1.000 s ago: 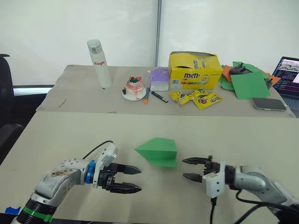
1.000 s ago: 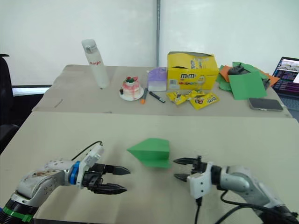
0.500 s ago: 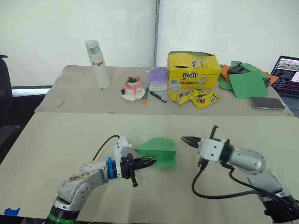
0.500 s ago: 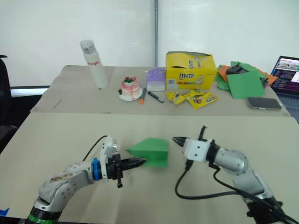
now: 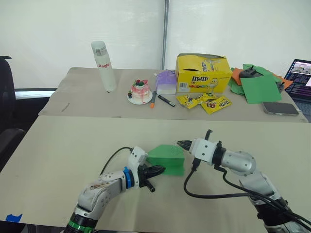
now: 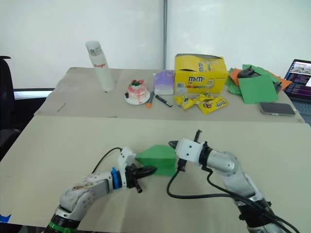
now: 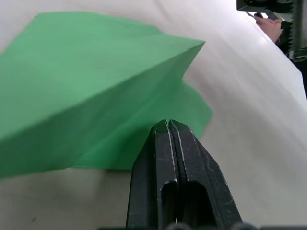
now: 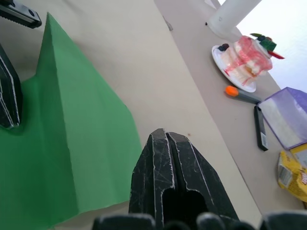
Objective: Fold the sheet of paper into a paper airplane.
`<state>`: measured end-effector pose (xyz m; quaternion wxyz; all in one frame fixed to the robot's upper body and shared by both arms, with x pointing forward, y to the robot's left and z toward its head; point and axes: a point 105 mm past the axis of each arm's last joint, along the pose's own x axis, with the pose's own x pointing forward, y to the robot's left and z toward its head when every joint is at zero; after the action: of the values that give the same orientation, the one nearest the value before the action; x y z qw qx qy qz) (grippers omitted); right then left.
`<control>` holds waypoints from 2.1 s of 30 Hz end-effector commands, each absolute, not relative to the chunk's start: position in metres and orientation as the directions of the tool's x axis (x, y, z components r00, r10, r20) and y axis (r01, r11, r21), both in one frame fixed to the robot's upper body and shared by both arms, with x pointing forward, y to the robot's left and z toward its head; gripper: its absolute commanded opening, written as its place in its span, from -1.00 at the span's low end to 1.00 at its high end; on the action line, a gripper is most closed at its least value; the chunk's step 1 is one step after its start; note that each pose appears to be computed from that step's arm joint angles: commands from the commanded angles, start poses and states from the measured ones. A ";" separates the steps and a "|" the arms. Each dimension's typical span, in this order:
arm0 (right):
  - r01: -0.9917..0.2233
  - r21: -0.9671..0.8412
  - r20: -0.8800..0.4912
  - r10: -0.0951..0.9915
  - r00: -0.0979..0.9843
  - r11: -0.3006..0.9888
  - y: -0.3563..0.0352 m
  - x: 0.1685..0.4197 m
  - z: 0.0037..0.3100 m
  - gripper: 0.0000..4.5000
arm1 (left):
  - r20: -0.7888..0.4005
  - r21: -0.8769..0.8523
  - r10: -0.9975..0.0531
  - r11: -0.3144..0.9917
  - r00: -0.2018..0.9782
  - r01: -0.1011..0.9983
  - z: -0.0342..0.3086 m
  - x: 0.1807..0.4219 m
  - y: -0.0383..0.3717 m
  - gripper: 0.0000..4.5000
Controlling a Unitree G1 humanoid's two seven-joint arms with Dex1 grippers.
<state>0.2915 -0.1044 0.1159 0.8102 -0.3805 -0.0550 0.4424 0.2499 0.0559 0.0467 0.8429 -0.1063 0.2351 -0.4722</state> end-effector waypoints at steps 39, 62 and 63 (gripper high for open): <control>-0.850 -0.502 -0.459 0.785 0.416 0.157 -0.099 0.243 0.054 -1.00 | -0.214 -0.492 -0.909 0.418 0.359 0.764 0.137 0.249 0.123 -0.98; -0.830 -0.516 -0.454 0.754 0.474 0.211 -0.105 0.243 0.053 -1.00 | -0.378 -0.223 -0.924 0.144 0.051 0.964 0.069 0.279 0.069 -0.98; -0.830 -0.517 -0.455 0.753 0.475 0.211 -0.105 0.243 0.053 -1.00 | -0.372 -0.233 -0.928 0.120 0.026 0.965 0.068 0.278 0.065 -0.98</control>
<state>0.2429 -0.1007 0.0573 0.7762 -0.3614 0.0358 0.5155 0.2802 0.0714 0.0629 0.7319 0.0387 0.2346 -0.6386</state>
